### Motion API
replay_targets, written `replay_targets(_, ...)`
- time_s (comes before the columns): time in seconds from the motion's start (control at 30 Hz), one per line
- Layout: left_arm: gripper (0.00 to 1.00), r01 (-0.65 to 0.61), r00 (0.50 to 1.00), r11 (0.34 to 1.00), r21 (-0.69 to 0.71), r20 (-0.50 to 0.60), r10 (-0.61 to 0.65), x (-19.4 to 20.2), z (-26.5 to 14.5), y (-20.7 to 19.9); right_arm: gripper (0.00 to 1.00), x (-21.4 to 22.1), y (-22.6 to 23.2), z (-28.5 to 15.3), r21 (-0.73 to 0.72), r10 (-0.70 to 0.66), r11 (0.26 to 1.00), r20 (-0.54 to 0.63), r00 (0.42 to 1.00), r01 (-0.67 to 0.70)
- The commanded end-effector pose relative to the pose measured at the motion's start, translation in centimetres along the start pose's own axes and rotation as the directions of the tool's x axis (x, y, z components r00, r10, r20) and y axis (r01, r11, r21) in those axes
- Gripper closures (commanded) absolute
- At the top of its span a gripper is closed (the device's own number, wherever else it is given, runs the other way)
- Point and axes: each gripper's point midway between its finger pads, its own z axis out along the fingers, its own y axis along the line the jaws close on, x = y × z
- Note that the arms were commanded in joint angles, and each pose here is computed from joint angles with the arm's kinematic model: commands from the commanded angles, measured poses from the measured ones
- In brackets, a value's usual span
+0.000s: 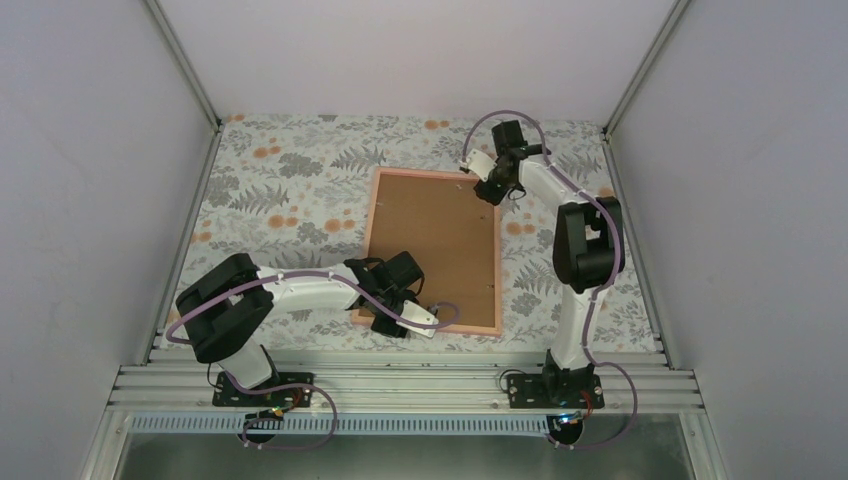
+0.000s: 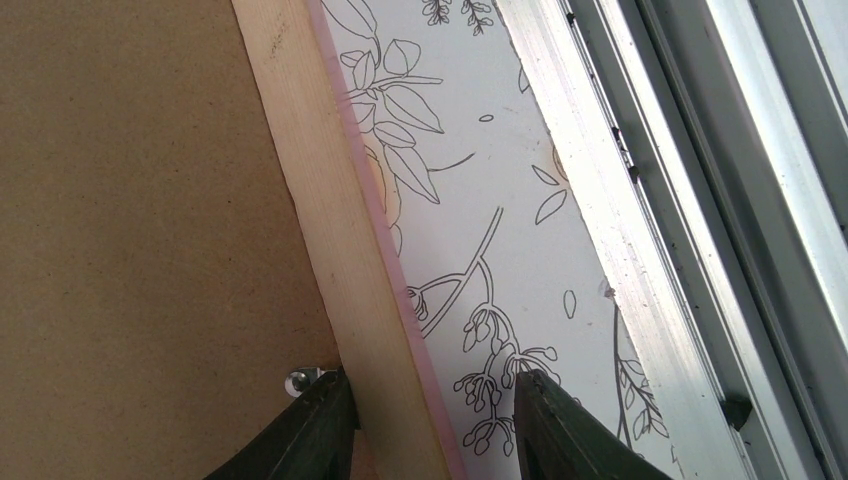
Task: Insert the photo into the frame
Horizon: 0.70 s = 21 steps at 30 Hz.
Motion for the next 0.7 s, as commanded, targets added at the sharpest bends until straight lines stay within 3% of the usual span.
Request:
replay_targets(0.0, 0.59, 0.041, 0.996, 0.991, 0.125, -0.080, -0.031, 2.4, 1.5, -3.2, 0.61, 1.1, 0.3, 2.5, -0.002, 0.034, 0.999, -0.048, 0.998, -0.034)
replay_targets(0.67, 0.60, 0.070, 0.993, 0.990, 0.122, -0.102, -0.058, 3.1, 2.1, -3.0, 0.58, 6.3, 3.4, 4.0, -0.030, -0.094, 0.996, -0.212, 0.973, 0.089)
